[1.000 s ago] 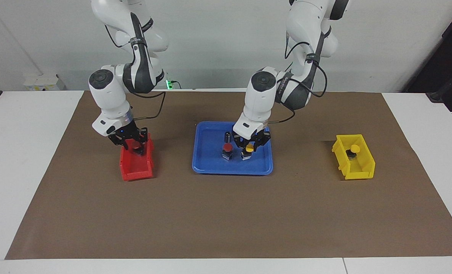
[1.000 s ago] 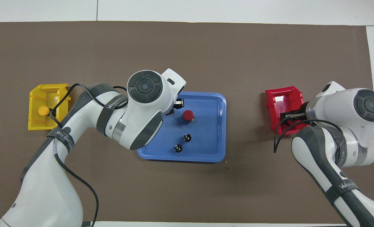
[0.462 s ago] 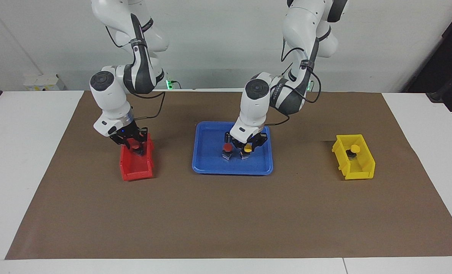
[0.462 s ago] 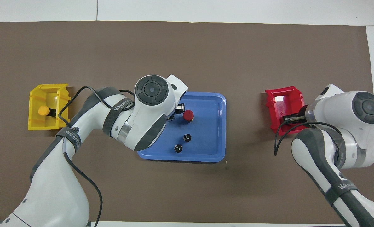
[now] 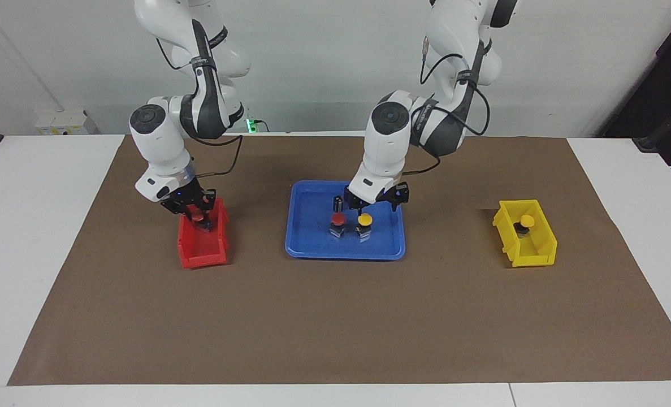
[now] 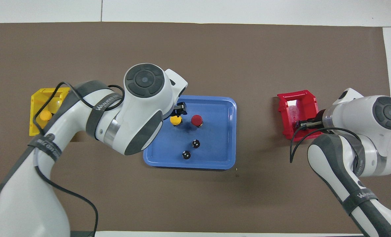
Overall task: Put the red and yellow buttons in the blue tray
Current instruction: 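Carry the yellow button to the tray and release it with the left gripper, then place the second red button in the tray with the right gripper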
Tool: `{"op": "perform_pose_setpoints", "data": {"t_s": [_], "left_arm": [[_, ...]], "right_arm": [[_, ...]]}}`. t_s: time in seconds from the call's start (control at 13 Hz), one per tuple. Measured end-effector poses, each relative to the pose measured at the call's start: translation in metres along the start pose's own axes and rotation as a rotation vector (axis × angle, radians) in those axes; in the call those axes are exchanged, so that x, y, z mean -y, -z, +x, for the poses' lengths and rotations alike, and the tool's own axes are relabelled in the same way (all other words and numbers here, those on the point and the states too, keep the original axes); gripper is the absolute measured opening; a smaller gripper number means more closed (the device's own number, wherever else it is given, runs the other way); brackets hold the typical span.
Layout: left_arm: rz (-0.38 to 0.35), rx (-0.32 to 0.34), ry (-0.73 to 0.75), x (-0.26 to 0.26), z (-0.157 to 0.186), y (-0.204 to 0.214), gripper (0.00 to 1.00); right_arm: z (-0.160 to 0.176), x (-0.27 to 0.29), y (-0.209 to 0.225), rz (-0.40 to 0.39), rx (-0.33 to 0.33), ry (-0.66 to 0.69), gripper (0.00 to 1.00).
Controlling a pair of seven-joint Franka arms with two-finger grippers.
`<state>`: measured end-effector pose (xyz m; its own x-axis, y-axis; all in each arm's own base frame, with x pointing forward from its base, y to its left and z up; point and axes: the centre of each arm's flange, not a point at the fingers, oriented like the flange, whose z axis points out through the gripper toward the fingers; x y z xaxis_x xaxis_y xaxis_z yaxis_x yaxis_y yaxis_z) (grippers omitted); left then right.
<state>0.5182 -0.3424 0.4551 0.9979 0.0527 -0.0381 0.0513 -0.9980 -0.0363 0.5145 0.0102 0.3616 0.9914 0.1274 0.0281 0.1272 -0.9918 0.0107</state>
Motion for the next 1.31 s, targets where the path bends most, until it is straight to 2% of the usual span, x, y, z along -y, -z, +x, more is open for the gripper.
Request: {"op": "perform_pose_setpoints", "data": {"t_s": [0.23,0.38,0.54,0.69,0.92,1.0,1.08,1.15,1.23,1.31], "left_arm": [[-0.012,-0.008,-0.028,0.123,0.042,0.053,1.00],[-0.018,-0.014,-0.090,0.217,0.064,0.082,1.00],[-0.022,-0.020,-0.164,0.298,0.073,0.101,1.00],[-0.023,-0.044,-0.167,0.347,0.080,0.094,1.00],[-0.022,-0.068,-0.146,0.368,0.084,0.037,0.96],[-0.023,-0.068,-0.143,0.368,0.083,0.017,0.87],[-0.023,-0.075,-0.140,0.367,0.081,0.001,0.87],[-0.022,-0.083,-0.137,0.366,0.080,-0.013,0.81],[-0.022,-0.089,-0.134,0.366,0.078,-0.025,0.69],[-0.022,-0.089,-0.130,0.368,0.076,-0.034,0.68]], "right_arm": [[0.027,0.006,0.051,0.007,0.053,0.016,0.42],[0.051,0.028,0.087,0.015,0.061,0.029,0.42],[0.072,0.078,0.105,0.020,0.043,-0.026,0.42],[0.081,0.147,0.101,0.033,0.002,-0.112,0.42],[0.075,0.231,0.080,0.057,-0.022,-0.183,0.42],[0.072,0.250,0.069,0.059,-0.016,-0.191,0.42],[0.069,0.265,0.056,0.056,-0.005,-0.191,0.42],[0.067,0.274,0.042,0.053,0.004,-0.187,0.42],[0.066,0.278,0.030,0.051,0.009,-0.183,0.42],[0.064,0.278,0.020,0.049,0.014,-0.183,0.42]]}}
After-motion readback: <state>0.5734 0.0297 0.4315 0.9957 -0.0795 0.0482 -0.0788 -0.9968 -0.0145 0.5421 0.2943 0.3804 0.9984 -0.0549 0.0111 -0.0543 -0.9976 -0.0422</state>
